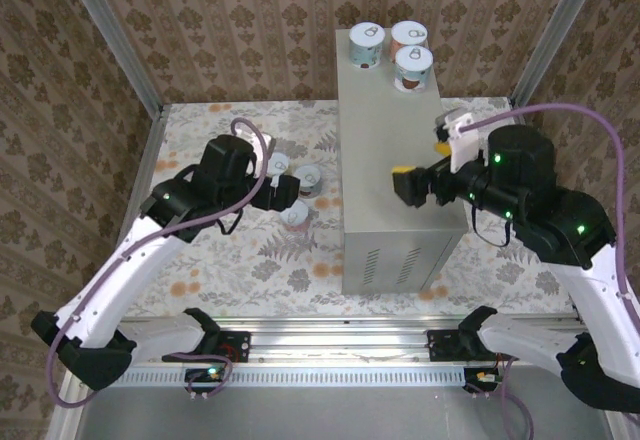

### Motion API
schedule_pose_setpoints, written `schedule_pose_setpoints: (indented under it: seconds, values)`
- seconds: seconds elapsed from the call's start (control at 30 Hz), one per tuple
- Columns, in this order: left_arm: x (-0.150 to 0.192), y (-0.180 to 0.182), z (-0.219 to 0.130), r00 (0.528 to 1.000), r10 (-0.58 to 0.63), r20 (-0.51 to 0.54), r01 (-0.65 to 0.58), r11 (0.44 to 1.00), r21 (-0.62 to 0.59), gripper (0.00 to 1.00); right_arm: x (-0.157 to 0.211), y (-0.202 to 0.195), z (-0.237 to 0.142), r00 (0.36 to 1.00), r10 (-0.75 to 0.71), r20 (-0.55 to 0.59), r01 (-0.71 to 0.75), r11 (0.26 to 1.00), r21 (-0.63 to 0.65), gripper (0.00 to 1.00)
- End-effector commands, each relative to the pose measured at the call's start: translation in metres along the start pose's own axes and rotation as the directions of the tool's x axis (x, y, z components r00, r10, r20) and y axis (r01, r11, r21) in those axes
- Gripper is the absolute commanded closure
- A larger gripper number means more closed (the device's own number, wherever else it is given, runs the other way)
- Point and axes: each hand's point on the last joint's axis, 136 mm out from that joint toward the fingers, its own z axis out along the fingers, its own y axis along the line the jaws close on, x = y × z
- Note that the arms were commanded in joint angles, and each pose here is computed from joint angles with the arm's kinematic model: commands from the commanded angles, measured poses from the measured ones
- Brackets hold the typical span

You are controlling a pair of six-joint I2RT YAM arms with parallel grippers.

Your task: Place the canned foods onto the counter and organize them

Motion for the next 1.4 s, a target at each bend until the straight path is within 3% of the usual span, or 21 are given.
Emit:
schedule_pose_setpoints:
  seconds: [0.0, 0.27, 0.47, 0.63, 1.0, 1.37]
  values:
    - [0.015, 0.019, 0.017, 0.996, -0.086, -0.028, 0.084, 0.995, -0.059, 0.0, 0.017, 0.02, -0.001, 0.993, -0.1, -0.06, 0.098, 0.994, -0.038, 0.0]
    - [0.068, 0.027, 0.071, 0.971, -0.185, -0.151, 0.17, 0.98, -0.106, 0.0, 0.027, 0.077, 0.005, 0.953, -0.291, -0.089, 0.278, 0.951, -0.135, 0.0]
    - [0.101, 0.029, 0.109, 0.953, -0.253, -0.166, 0.226, 0.96, -0.166, 0.0, 0.028, 0.101, 0.005, 0.94, -0.333, -0.067, 0.318, 0.932, -0.176, 0.0]
    - [0.12, 0.026, 0.135, 0.951, -0.249, -0.184, 0.204, 0.951, -0.231, 0.01, 0.026, 0.113, -0.001, 0.934, -0.355, -0.039, 0.341, 0.92, -0.191, 0.0]
    - [0.131, 0.026, 0.177, 0.949, -0.263, -0.174, 0.198, 0.927, -0.318, 0.01, 0.026, 0.114, -0.005, 0.917, -0.393, -0.071, 0.383, 0.916, -0.116, 0.0]
    - [0.141, 0.022, 0.209, 0.946, -0.26, -0.194, 0.19, 0.929, -0.318, 0.04, 0.026, 0.112, -0.008, 0.921, -0.384, -0.065, 0.377, 0.92, -0.105, 0.0]
